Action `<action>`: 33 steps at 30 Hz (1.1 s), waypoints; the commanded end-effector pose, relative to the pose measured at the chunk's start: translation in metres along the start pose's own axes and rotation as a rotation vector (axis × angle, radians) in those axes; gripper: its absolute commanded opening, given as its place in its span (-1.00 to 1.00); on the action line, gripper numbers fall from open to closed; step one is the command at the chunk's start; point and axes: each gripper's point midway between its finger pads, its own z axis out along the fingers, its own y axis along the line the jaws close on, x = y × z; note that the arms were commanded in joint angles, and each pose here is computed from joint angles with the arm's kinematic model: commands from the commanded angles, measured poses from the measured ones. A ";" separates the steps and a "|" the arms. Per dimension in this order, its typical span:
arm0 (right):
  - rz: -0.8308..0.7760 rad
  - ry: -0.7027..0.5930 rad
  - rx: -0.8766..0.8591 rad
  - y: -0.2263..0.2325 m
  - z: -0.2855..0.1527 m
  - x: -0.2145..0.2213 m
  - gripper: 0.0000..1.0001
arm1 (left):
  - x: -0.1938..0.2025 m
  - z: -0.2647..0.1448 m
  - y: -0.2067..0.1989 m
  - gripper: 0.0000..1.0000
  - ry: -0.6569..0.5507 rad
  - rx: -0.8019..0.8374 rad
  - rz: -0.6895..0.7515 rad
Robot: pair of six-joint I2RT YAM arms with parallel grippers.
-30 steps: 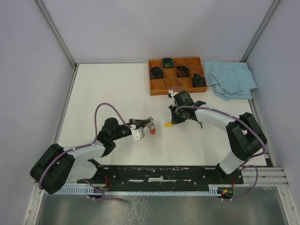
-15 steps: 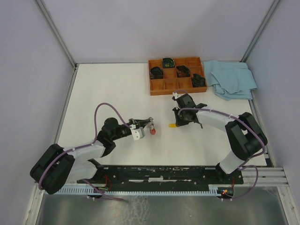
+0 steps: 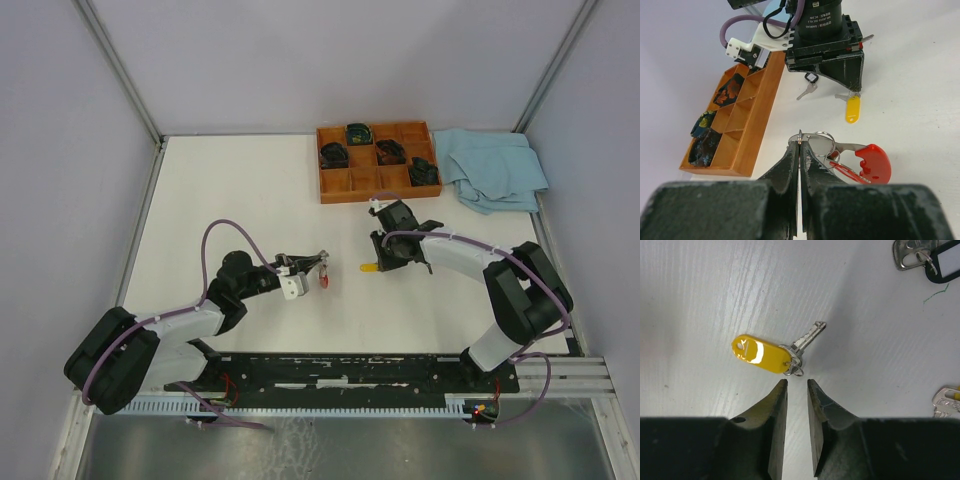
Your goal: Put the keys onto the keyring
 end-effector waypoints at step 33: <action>-0.072 0.034 -0.219 0.015 -0.003 -0.021 -0.65 | -0.018 0.005 0.015 -0.95 -0.053 -0.010 0.041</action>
